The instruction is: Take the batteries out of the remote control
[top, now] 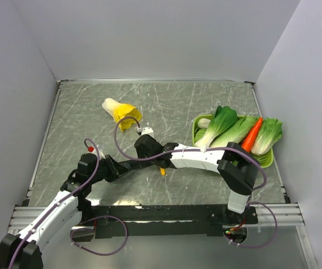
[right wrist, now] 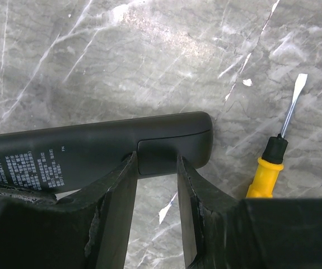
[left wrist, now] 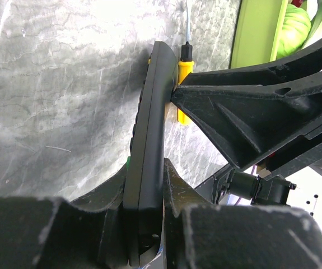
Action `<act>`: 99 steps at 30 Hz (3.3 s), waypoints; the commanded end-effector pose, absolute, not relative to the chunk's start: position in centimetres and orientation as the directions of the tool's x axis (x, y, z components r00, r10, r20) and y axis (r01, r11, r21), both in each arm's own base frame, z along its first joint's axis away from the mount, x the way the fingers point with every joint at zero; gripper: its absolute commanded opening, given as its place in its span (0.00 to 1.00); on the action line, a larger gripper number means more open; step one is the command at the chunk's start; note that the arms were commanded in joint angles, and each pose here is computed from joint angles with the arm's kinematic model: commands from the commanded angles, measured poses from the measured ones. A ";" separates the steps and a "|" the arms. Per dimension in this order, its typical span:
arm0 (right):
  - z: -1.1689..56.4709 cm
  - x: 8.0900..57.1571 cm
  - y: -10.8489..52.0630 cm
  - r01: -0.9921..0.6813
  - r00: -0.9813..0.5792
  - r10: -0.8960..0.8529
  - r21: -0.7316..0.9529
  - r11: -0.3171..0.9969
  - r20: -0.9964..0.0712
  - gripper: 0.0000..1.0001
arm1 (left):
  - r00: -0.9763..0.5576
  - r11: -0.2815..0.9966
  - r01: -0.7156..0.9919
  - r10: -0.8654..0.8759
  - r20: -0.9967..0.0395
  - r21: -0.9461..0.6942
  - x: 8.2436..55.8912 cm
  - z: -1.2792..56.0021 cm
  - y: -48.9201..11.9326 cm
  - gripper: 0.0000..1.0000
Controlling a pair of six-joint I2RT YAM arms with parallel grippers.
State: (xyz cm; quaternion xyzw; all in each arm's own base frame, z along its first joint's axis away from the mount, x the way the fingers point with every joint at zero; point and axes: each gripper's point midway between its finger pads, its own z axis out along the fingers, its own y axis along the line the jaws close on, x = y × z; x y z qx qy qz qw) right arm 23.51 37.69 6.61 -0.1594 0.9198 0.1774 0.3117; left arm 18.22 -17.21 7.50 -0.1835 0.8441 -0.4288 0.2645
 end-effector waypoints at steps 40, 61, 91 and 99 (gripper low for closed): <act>9.1 24.2 39.2 -0.408 -0.745 -0.117 0.310 0.859 -0.657 0.42 | -0.791 0.579 -0.109 -0.543 -0.282 -0.808 18.2 7.1 -16.9 0.01; 7.6 24.2 39.1 -0.402 -0.760 -0.138 0.292 0.868 -0.635 0.42 | -0.789 0.577 -0.113 -0.547 -0.279 -0.809 18.1 7.0 -16.9 0.01; 5.0 24.0 37.0 -0.384 -0.721 -0.285 0.022 0.923 -0.632 0.34 | -0.786 0.575 -0.110 -0.550 -0.283 -0.811 18.2 7.4 -16.9 0.01; 4.6 24.0 36.0 -0.372 -0.713 -0.343 -0.085 0.924 -0.611 0.33 | -0.784 0.576 -0.117 -0.554 -0.281 -0.809 18.2 7.3 -16.8 0.01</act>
